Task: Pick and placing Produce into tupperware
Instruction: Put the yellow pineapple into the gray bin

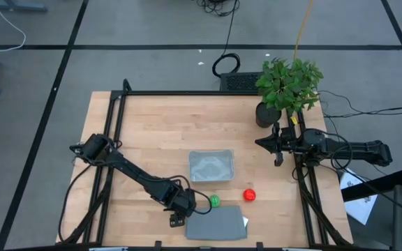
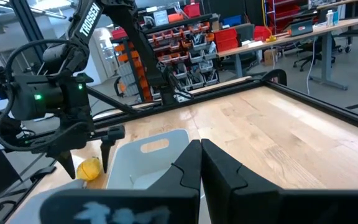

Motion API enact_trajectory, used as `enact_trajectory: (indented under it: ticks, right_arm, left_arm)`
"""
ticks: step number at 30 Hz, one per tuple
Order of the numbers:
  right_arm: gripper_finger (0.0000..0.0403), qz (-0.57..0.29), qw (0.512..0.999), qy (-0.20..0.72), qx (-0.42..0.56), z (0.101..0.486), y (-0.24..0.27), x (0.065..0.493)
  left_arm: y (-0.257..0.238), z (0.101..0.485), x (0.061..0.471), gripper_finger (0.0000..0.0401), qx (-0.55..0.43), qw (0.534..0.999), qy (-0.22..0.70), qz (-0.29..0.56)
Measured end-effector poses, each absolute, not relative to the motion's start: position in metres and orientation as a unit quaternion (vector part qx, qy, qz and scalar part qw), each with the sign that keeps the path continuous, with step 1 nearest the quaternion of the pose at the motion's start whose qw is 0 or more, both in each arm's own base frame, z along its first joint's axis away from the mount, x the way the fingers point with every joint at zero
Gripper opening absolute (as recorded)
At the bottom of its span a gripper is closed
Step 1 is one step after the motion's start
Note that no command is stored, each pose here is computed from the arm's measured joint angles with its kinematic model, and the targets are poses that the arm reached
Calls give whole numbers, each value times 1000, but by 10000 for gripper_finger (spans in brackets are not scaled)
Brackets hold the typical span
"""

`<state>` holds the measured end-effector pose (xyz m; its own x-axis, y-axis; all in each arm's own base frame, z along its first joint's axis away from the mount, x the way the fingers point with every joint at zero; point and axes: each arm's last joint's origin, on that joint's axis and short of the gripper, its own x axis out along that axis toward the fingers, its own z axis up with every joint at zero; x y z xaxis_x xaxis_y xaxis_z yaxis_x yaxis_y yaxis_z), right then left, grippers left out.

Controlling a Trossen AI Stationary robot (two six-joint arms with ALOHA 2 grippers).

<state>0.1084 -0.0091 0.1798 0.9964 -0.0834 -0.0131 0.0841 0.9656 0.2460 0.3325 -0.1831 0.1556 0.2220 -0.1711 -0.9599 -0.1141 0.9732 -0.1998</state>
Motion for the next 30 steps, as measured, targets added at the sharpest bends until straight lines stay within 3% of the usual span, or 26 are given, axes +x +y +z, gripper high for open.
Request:
enact_trajectory:
  ticks: [5, 18, 30]
  right_arm:
    - [0, -42, 991, 1, 124, 180, -9, 108]
    - [0, -42, 991, 1, 124, 180, -9, 108]
    - [0, -42, 991, 1, 124, 180, -9, 108]
  left_arm:
    - [-184, 156, 332, 314, -115, 768, 629, -31]
    - [-184, 156, 331, 171, -105, 766, 632, -48]
    - [-170, 172, 324, 186, -95, 749, 653, -63]
